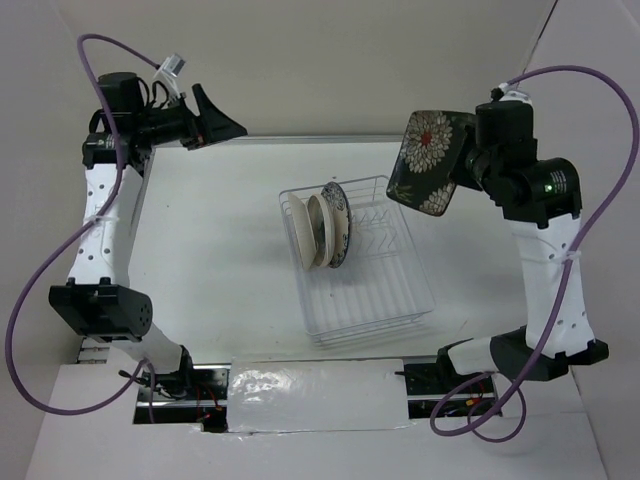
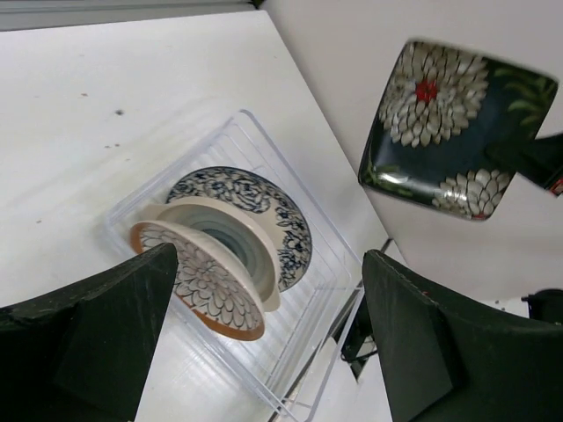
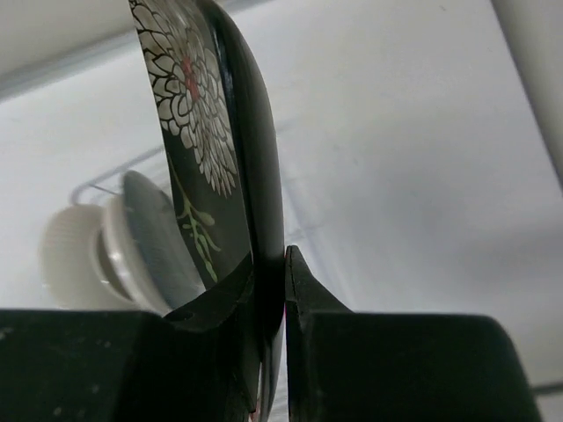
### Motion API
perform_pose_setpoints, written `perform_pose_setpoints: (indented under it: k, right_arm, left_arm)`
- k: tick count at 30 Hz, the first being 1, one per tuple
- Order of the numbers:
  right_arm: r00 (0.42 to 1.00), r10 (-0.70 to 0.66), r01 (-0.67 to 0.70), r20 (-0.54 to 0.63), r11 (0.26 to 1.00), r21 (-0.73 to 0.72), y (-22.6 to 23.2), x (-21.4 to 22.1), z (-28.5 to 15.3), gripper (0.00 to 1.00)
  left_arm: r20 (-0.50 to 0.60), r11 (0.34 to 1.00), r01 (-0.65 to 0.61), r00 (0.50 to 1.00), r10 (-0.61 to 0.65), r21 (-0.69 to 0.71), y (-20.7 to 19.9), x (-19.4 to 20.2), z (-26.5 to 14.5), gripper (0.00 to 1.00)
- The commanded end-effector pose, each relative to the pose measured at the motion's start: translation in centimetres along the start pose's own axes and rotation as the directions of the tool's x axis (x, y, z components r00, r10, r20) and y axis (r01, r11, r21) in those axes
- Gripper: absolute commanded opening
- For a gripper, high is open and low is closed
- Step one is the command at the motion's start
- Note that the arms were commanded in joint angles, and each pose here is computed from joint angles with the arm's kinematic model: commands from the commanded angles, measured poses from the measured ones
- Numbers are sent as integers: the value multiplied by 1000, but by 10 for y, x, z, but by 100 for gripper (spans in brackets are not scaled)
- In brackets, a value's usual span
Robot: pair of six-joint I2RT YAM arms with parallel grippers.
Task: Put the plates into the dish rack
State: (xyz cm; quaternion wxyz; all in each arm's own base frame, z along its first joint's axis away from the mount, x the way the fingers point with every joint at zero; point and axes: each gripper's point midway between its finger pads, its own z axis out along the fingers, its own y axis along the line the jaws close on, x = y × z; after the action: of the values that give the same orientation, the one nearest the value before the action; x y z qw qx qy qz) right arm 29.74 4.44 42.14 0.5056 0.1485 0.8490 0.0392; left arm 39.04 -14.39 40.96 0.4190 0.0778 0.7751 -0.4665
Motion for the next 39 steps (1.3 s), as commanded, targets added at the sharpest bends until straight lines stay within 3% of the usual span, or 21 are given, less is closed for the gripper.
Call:
perform_pose_setpoints:
  k: [1,11,22,39]
  right_arm:
    - [998,-50,46,37,993,105,-16,-2,1,0]
    - [955,-287,289,-75,957,10,43,29,22,0]
    - [920,-367,381,-140,921,88,64,51,59,0]
    - [878,-421,433,-226,901,5,86,93,84,0]
  left_arm:
    - [23,1000,-6,1000,7,-7,8,-4,-17,98]
    - [9,1000,-8,1000,8,19,15,-5,-17,98]
    - [-2,1000,8,1000,-8,7,20,-3,-16,97]
    - [2,1000,10,1000,-10,-8,19,-2,-17,97]
